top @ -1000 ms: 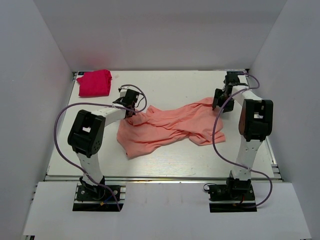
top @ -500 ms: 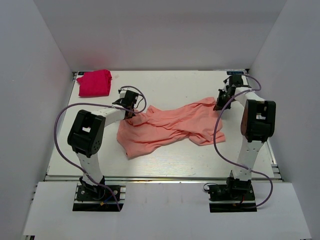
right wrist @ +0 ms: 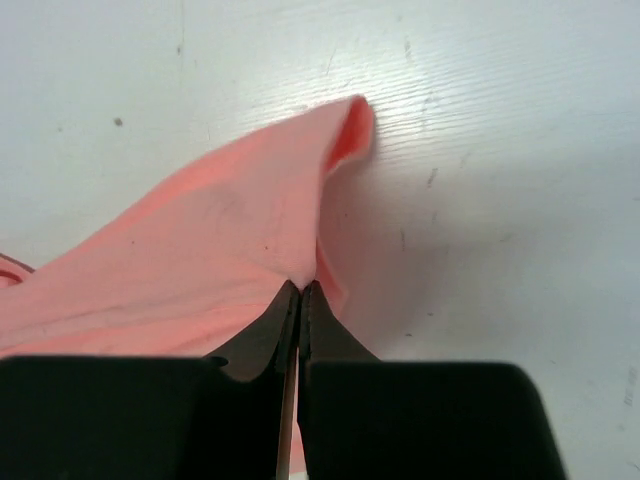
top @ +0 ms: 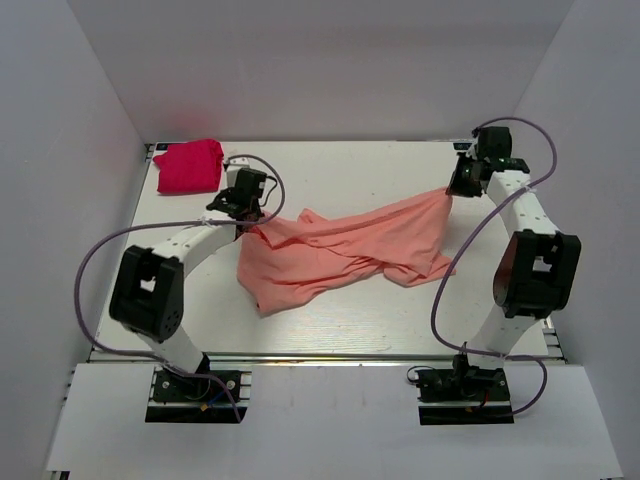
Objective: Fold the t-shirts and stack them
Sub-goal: Flatten out the tshirt
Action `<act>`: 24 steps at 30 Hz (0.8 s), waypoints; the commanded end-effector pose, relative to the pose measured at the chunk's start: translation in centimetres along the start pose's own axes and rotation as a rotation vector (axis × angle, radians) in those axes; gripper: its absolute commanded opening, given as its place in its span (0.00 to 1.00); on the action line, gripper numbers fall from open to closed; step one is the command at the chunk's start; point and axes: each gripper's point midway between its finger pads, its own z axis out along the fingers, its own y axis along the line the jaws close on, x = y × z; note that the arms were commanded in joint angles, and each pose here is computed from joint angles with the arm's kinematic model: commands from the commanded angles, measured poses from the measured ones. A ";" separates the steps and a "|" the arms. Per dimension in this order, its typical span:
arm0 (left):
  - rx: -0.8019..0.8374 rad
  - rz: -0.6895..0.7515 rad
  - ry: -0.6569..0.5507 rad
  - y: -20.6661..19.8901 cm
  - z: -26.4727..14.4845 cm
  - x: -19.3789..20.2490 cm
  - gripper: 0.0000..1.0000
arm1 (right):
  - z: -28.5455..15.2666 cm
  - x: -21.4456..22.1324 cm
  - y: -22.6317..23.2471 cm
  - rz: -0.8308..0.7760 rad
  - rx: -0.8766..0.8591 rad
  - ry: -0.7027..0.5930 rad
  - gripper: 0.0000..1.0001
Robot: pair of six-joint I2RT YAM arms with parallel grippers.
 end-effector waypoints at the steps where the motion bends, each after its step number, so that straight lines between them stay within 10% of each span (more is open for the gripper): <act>1: -0.023 -0.064 -0.162 2.1 -4.4 -5.7 0.00 | -4.7 -4.1 -0.7 0.006 0.091 -0.136 0.00; 24: 0.264 -0.318 -0.935 13.2 -35.5 -23.1 0.00 | -37.2 -12.0 2.0 -0.032 0.130 -0.854 0.00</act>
